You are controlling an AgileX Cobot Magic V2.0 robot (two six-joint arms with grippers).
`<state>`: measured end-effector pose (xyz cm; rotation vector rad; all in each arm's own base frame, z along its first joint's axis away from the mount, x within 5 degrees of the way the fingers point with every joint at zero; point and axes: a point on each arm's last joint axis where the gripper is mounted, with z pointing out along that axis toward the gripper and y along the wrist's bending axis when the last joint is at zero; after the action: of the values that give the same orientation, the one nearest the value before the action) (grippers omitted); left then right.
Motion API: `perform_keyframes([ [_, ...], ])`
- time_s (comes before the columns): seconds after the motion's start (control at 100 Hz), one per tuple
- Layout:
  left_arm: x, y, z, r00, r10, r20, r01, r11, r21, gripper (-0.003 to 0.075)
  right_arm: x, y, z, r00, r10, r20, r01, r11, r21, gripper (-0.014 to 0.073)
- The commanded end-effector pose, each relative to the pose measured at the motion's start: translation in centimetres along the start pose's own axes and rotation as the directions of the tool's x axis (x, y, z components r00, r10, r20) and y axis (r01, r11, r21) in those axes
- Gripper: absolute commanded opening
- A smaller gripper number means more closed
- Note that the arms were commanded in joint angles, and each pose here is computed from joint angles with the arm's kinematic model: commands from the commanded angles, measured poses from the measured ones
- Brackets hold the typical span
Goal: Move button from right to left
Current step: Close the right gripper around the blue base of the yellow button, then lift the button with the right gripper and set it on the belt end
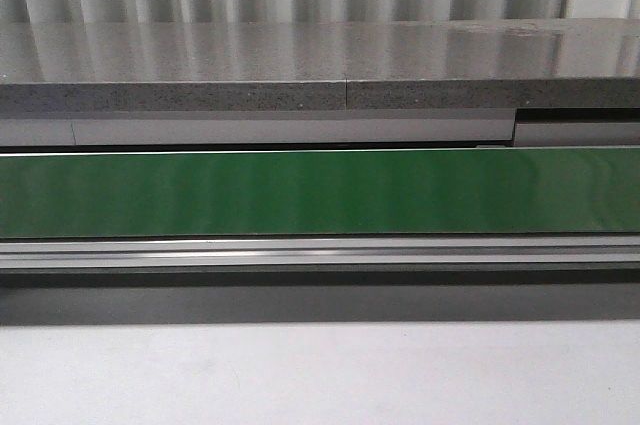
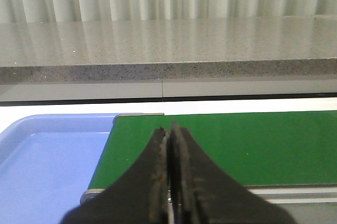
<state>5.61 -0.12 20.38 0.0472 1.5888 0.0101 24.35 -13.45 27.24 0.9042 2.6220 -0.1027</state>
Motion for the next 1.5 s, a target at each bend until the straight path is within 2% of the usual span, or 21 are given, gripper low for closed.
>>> perform_keyframes([
  [0.0,-0.1,0.0,-0.2,0.996,-0.008,0.09,0.008,1.0,0.001,-0.002,-1.5,-0.5,-0.3,0.999,0.022,0.04,-0.022,1.0,0.001,0.0611],
  [0.1,-0.1,0.0,-0.2,0.996,-0.008,0.09,0.008,1.0,0.001,-0.002,-2.1,-0.4,1.4,1.0,0.017,0.001,-0.017,1.0,0.011,0.06],
  [0.38,-0.1,0.0,-0.2,0.996,-0.008,0.09,0.008,1.0,0.001,-0.002,-4.6,-1.1,3.9,0.999,0.031,-0.012,-0.031,0.999,0.033,0.0574],
  [0.65,-0.1,0.0,-0.2,0.996,-0.008,0.09,0.008,1.0,0.001,-0.002,-5.9,-0.9,6.7,0.996,-0.055,-0.066,0.057,0.998,0.029,0.0574],
  [0.94,-0.1,0.0,-0.2,0.996,-0.008,0.09,0.008,1.0,0.001,-0.002,-6.0,-0.9,10.2,0.987,-0.097,-0.125,0.1,0.995,0.016,0.0572],
  [1.01,-0.1,0.0,-0.2,0.996,-0.008,0.09,0.008,1.0,0.001,-0.002,-5.9,-0.9,10.9,0.984,-0.114,-0.136,0.117,0.993,0.014,0.0533],
  [1.13,-0.1,0.0,-0.2,0.996,-0.008,0.09,0.008,1.0,0.001,-0.002,-6.1,-0.9,11.3,0.985,-0.126,-0.119,0.128,0.992,0.012,0.0365],
  [1.2,-0.1,0.0,-0.2,0.996,-0.008,0.09,0.008,1.0,0.001,-0.002,-6.3,-0.8,11.1,0.987,-0.127,-0.096,0.128,0.992,0.012,0.0307],
  [1.49,-0.1,0.0,-0.2,0.996,-0.008,0.09,0.008,1.0,0.001,-0.002,-6.5,-0.7,10.4,0.99,-0.123,-0.069,0.124,0.992,0.008,0.0298],
])
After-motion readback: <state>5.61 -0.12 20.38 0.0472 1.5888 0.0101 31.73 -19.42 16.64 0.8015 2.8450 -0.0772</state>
